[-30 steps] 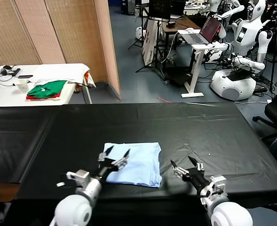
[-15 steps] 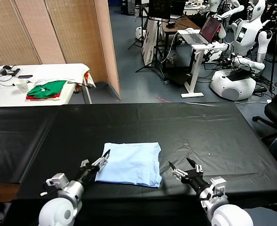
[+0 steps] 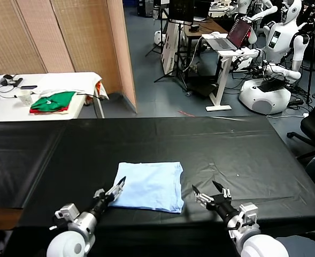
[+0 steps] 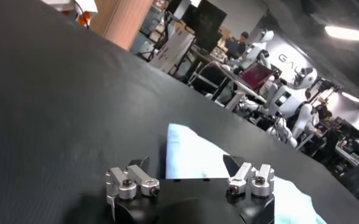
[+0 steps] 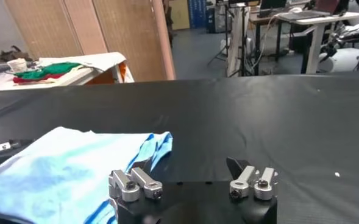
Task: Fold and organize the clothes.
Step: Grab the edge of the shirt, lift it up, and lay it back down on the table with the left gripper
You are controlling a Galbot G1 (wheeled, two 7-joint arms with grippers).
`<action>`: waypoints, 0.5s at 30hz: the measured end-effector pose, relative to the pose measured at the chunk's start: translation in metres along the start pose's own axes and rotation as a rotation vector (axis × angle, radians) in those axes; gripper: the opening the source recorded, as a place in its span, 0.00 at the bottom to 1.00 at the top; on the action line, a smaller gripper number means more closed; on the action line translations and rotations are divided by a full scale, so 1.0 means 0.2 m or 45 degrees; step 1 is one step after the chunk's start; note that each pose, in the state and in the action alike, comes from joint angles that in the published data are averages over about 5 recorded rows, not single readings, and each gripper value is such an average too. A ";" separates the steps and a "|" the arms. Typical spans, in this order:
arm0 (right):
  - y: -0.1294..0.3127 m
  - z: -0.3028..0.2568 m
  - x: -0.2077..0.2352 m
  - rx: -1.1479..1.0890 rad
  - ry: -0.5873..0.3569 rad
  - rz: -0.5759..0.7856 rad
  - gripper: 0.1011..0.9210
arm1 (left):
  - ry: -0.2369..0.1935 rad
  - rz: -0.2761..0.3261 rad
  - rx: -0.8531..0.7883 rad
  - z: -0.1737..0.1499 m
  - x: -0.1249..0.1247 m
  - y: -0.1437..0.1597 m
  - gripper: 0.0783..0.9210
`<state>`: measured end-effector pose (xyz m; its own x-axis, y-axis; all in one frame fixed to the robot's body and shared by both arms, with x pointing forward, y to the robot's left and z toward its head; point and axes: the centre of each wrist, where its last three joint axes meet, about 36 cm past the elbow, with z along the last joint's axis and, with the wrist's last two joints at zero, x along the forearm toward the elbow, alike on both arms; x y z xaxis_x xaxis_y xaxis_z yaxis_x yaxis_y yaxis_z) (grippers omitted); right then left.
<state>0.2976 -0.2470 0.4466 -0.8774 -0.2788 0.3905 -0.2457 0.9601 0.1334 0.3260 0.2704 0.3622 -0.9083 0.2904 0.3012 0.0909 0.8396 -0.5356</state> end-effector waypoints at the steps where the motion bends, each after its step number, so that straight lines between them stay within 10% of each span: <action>1: 0.00 0.00 0.00 -0.001 0.000 0.001 0.98 | 0.001 0.000 0.003 0.00 0.00 0.00 0.75; 10: 0.01 0.01 0.00 -0.004 0.000 0.010 0.98 | 0.010 0.006 0.037 -0.01 0.00 -0.01 0.14; 15: -0.01 0.02 0.01 0.003 0.003 0.026 0.98 | -0.006 -0.046 -0.109 -0.07 0.02 -0.01 0.10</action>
<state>0.2946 -0.2488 0.4436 -0.8814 -0.2591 0.3950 -0.2286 0.9657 0.1232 0.3269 0.2754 0.3755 -0.9136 0.2573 0.3149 0.0926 0.8856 -0.4551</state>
